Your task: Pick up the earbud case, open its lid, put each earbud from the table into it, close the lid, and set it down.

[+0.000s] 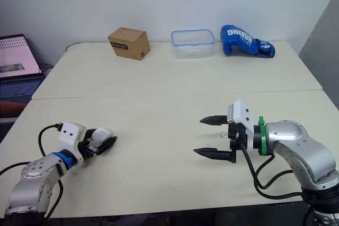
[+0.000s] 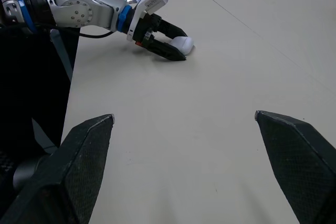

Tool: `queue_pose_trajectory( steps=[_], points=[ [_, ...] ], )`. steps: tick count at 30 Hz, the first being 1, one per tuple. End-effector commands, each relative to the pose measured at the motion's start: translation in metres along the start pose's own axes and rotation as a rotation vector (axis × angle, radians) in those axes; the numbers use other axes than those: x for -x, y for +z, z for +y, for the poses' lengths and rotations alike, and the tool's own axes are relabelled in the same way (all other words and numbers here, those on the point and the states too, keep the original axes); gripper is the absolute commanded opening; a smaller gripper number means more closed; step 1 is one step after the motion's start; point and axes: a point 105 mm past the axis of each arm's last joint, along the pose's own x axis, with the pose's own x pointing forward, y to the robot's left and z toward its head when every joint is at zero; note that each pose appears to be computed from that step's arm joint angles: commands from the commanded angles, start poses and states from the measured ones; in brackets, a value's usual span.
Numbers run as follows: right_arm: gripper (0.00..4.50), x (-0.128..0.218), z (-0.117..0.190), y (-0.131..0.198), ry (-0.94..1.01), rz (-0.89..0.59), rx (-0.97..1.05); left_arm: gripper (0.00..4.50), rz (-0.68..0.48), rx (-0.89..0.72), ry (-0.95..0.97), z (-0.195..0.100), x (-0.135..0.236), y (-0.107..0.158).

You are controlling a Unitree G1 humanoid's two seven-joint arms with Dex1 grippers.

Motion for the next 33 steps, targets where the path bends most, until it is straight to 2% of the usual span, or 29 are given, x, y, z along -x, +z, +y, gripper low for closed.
queue_pose_trajectory(
  steps=[1, 10, 13, 26, 31, 33],
  points=[
    [4.5, 0.003, 0.001, 0.012, -0.004, -0.025, 0.049, 2.88, 0.04, 0.013, -0.015, -0.005, 0.0, -0.011],
    [4.5, 0.004, 0.0, 0.008, -0.008, -0.022, 0.045, 2.88, 0.063, -0.003, -0.009, -0.005, 0.002, -0.014],
    [4.5, 0.004, 0.0, 0.009, -0.014, -0.021, 0.046, 2.88, 0.036, -0.019, -0.02, -0.006, 0.002, -0.008],
    [4.5, 0.011, -0.024, 0.028, -0.077, -0.069, 0.041, 2.88, -0.245, -0.338, -0.272, -0.049, -0.027, 0.103],
    [4.5, 0.011, -0.046, 0.033, -0.138, -0.048, -0.123, 2.88, -0.352, -0.468, -0.434, -0.083, -0.034, 0.138],
    [4.5, 0.008, -0.044, 0.033, -0.09, -0.006, -0.216, 2.88, -0.391, -0.519, -0.498, -0.096, -0.036, 0.15]
  ],
)
